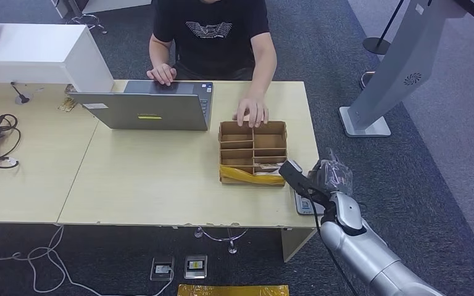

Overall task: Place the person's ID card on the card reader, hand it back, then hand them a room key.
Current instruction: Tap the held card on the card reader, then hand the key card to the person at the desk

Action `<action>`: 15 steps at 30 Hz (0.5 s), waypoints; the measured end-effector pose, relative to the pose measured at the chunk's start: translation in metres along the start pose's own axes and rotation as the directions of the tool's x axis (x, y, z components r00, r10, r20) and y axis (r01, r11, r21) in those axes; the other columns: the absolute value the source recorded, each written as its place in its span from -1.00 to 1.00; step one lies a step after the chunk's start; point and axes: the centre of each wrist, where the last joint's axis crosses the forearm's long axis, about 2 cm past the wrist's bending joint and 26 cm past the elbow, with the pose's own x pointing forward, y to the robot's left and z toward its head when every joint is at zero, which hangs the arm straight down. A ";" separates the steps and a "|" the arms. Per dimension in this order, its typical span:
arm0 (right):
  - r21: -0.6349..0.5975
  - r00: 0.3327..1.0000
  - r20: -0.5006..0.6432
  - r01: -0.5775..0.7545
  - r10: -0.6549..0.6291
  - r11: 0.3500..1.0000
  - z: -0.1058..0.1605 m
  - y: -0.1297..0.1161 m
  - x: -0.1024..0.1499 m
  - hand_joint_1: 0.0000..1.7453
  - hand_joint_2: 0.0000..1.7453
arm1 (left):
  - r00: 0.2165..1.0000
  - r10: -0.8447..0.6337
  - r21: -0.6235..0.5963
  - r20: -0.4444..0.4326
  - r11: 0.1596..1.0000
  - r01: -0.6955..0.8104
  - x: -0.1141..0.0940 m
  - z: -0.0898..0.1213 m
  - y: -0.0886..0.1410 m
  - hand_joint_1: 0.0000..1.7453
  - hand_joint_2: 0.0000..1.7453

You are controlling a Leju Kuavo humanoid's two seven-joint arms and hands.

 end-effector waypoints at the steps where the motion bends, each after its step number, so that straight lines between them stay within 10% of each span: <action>1: -0.001 1.000 -0.005 0.001 -0.001 1.000 0.000 0.000 -0.001 1.00 1.00 | 1.000 0.000 0.000 -0.001 1.000 0.000 0.000 0.000 0.000 -1.00 -1.00; 15: 0.001 0.996 -0.084 -0.007 0.007 1.000 0.002 0.007 -0.014 1.00 1.00 | 1.000 -0.021 0.003 0.006 1.000 0.021 0.000 0.000 0.000 -1.00 -1.00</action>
